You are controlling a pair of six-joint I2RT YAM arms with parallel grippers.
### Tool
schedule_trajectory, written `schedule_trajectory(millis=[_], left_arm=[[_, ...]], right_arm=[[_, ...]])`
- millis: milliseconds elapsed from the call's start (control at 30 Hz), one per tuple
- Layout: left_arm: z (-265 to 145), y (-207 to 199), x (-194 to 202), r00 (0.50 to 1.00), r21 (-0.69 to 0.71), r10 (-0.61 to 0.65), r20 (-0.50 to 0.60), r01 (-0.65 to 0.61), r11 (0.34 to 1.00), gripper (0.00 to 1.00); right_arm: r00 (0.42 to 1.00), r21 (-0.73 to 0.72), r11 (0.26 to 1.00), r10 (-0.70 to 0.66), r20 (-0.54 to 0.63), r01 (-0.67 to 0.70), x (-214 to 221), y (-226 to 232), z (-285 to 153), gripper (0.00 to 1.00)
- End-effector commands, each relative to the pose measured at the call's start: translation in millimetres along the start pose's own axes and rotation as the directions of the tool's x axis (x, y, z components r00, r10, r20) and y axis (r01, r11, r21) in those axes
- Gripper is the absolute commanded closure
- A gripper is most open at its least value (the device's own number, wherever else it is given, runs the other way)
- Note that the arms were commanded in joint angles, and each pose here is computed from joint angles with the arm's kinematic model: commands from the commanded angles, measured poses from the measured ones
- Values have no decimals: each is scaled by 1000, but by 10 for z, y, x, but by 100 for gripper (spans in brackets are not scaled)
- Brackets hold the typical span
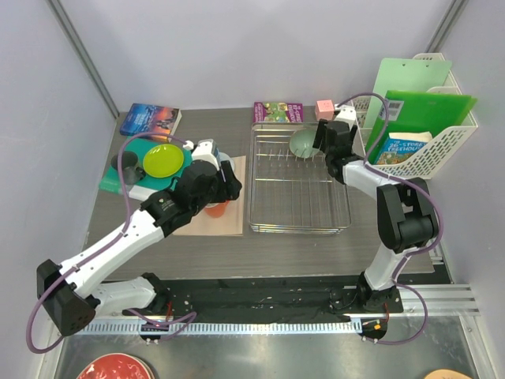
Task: Unload the mixed dishes from the dish rack
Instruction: Pick up the bowl from the dish rack, then adjust the dish rack at the center of the board.
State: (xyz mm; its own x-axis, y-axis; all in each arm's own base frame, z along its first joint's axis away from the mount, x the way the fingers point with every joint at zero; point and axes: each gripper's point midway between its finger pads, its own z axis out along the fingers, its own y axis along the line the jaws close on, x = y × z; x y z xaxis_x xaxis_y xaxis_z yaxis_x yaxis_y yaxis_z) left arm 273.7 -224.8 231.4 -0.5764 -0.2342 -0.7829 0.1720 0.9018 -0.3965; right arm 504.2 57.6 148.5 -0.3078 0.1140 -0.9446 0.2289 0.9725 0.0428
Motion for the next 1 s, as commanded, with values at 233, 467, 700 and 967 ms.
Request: schedule_trajectory(millis=[233,467,700,967], left_arm=[[146,-98,86,999,23,-31,-30,31,999,41],[221,-118,143,998,18,-28,-54,29,999,41],[336,-151,306,995,16,-26,-100,27,1000,42],[513,-178,577,983,10,-45,-178,47,999,43]], right_arm=[[999,-121,992,29,14,-27,-18,209,53,29],[1000,-128,992,2,-25,-6,112,240,234,31],[1000,-124,992,4,-4,-4,91,269,395,38],[1000,-126,992,-25,13,26,76,278,475,73]])
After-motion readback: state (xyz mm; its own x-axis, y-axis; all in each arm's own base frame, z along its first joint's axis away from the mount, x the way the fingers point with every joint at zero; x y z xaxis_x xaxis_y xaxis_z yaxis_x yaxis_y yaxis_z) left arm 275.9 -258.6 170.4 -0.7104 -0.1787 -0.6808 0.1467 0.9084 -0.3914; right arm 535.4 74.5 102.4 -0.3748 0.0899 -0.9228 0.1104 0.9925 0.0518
